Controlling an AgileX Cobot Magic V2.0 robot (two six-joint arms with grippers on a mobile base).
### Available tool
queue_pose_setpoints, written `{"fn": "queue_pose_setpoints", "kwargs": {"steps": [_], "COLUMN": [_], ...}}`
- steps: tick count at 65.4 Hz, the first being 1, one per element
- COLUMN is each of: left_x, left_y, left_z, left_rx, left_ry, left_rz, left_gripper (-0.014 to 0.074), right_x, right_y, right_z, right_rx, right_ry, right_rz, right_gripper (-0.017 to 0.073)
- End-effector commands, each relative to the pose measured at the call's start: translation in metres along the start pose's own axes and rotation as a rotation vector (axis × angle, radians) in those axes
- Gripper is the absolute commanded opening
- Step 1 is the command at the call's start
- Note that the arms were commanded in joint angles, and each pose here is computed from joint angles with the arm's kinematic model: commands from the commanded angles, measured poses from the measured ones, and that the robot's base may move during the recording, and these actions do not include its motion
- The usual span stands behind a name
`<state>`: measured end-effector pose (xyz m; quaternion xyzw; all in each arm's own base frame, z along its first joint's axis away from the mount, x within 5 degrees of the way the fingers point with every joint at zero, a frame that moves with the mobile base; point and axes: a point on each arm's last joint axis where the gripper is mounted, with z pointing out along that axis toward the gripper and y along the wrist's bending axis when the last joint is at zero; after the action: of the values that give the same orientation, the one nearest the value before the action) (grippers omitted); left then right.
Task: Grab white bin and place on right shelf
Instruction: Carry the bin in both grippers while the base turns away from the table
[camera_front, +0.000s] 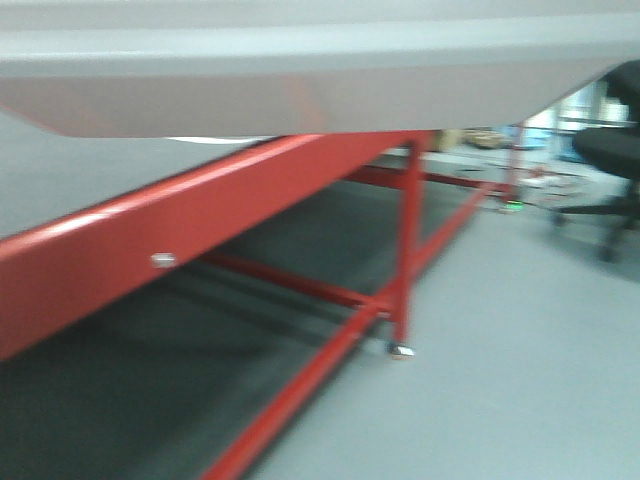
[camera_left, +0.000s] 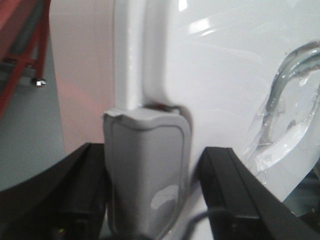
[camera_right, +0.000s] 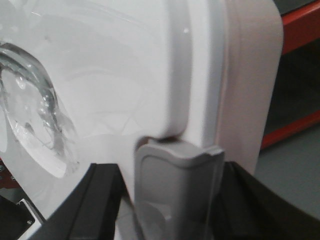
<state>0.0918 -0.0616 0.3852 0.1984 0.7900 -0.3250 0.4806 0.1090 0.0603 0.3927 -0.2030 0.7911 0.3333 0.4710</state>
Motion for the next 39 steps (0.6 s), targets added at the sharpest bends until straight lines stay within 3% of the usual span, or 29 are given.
{"fn": "queue_pose_setpoints", "kwargs": {"steps": [1,39], "left_x": [-0.0136,-0.0136], "left_y": [-0.0206,-0.0206], "left_z": [-0.0056,-0.0056], "left_rx": [0.175,0.175], "left_ry": [-0.094,-0.094], "left_rz": [-0.049,-0.049], "left_gripper": [0.0241,0.0241], "right_x": [-0.013,-0.013], "right_y": [0.0188,0.0188], "right_z": [-0.0058,-0.0058], "right_rx": [-0.145,-0.145], "right_ry": [-0.101,-0.101], "right_rz": [0.026,0.026], "right_gripper": [0.0398,0.0398]}}
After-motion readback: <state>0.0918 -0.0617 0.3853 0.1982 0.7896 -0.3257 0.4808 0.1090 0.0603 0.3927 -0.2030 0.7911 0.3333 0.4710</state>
